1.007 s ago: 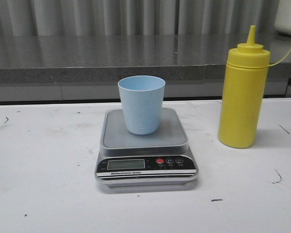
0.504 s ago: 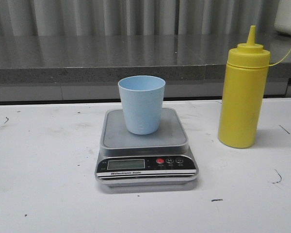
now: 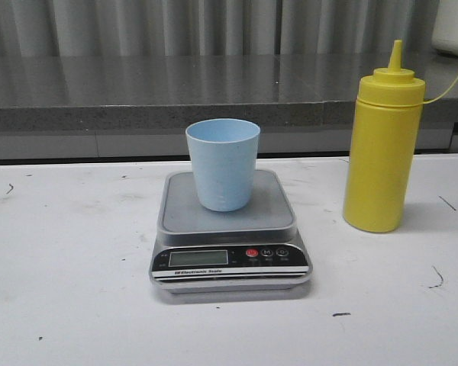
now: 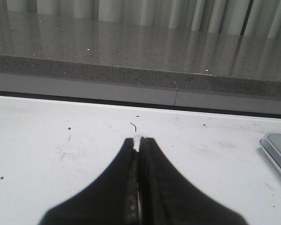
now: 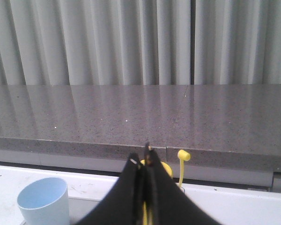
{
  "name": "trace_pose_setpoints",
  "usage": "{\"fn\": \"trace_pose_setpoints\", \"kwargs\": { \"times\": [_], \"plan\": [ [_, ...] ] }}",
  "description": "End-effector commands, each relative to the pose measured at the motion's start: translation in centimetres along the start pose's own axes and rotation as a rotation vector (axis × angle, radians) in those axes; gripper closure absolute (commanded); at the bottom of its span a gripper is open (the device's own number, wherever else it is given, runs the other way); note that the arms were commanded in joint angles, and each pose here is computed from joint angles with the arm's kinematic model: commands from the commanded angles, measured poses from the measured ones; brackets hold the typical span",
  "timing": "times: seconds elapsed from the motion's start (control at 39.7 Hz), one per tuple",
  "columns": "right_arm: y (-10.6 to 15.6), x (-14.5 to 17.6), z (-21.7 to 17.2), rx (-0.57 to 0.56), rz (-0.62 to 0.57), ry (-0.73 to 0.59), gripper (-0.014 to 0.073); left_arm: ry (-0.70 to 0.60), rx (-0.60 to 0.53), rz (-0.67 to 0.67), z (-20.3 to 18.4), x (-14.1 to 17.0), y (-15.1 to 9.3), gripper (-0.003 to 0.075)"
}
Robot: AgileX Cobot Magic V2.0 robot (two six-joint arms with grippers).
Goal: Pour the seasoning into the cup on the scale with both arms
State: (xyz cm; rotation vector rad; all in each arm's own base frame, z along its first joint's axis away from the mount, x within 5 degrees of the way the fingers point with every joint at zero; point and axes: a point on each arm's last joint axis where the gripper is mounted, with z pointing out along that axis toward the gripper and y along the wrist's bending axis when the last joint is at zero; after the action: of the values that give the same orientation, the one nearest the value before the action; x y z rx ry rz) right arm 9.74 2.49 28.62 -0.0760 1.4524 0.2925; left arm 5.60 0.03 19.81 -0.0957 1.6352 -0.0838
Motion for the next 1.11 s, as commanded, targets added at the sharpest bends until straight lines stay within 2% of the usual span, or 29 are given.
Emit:
{"fn": "trace_pose_setpoints", "kwargs": {
  "times": [0.0, 0.1, 0.23, 0.35, 0.45, 0.6, 0.78, 1.08],
  "plan": [
    [-0.2, -1.3, 0.1, 0.032, -0.02, -0.072, 0.0656, -0.066, 0.01, -0.015, 0.0, 0.1, 0.0, 0.074],
    [-0.2, -1.0, 0.1, 0.028, -0.043, -0.069, 0.0656, -0.066, 0.01, -0.015, 0.0, 0.1, 0.0, 0.074],
    [0.4, 0.1, 0.0, -0.046, -0.182, -0.048, 0.0656, -0.066, 0.01, -0.015, 0.0, 0.1, 0.0, 0.074],
    [0.3, 1.5, -0.3, -0.063, -0.174, -0.024, 0.0656, -0.066, 0.01, -0.015, 0.0, 0.1, 0.0, 0.074],
    [-0.2, 2.9, -0.7, -0.03, -0.15, 0.025, 0.0656, -0.066, 0.01, -0.015, 0.0, 0.1, 0.0, 0.074],
    [-1.4, 5.1, -1.9, 0.072, -0.179, 0.105, 0.0656, -0.066, 0.01, -0.015, 0.0, 0.1, 0.0, 0.074],
    [-2.3, 7.0, -3.5, 0.164, -0.18, 0.133, 0.0656, -0.066, 0.01, -0.015, 0.0, 0.1, 0.0, 0.074],
    [-2.2, 8.6, -5.5, 0.173, -0.158, 0.199, 0.0656, -0.064, 0.01, -0.015, 0.0, 0.1, 0.0, 0.074]
  ]
}}
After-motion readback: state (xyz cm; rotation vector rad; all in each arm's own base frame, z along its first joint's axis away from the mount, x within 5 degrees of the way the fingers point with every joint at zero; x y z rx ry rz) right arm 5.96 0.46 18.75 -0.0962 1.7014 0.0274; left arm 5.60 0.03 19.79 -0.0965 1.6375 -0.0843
